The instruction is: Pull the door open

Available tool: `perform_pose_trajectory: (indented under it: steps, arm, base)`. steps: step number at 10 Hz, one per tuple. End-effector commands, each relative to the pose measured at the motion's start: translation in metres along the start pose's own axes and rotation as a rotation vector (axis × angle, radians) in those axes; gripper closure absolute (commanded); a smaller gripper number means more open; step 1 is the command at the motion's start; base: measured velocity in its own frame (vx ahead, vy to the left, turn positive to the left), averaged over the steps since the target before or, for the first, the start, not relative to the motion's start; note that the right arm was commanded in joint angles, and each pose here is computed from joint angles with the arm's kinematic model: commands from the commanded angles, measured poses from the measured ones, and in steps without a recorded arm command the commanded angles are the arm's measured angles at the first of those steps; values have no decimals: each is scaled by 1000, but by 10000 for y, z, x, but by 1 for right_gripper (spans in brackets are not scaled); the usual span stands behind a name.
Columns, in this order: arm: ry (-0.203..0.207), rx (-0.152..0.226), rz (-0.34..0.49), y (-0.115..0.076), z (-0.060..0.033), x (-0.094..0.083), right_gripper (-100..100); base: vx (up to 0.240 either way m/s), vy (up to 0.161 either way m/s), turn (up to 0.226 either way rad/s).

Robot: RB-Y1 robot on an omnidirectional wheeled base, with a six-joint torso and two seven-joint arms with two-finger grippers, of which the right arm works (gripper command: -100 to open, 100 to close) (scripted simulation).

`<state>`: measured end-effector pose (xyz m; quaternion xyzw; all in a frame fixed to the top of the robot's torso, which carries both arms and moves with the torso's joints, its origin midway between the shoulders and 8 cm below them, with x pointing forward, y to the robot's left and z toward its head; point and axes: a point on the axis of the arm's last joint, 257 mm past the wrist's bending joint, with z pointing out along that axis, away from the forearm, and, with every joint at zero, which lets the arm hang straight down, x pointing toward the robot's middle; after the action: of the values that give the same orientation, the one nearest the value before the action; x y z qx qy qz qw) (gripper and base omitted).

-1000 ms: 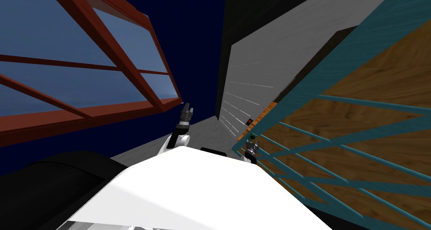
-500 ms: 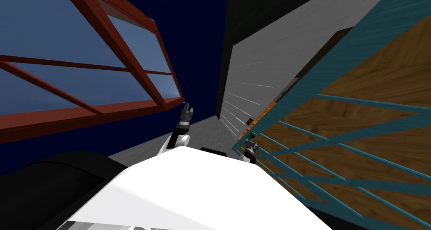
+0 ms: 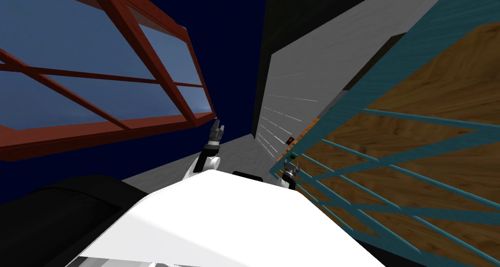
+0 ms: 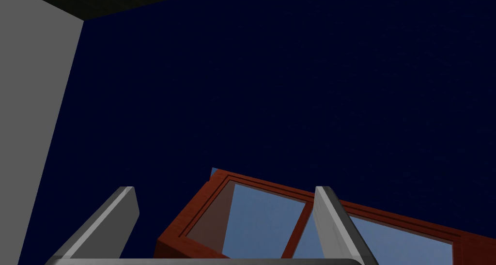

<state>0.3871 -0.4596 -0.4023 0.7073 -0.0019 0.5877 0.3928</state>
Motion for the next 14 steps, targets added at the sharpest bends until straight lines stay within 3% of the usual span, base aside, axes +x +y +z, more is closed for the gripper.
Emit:
perform_pose_trajectory:
  steps: [1,14]
  arm:
    - [-2,-5,60,-16,10,17,-100]
    - [-11,-37,456,-137,60,137,-100]
  base:
    - [-47,-9,57]
    - [-57,-5,42]
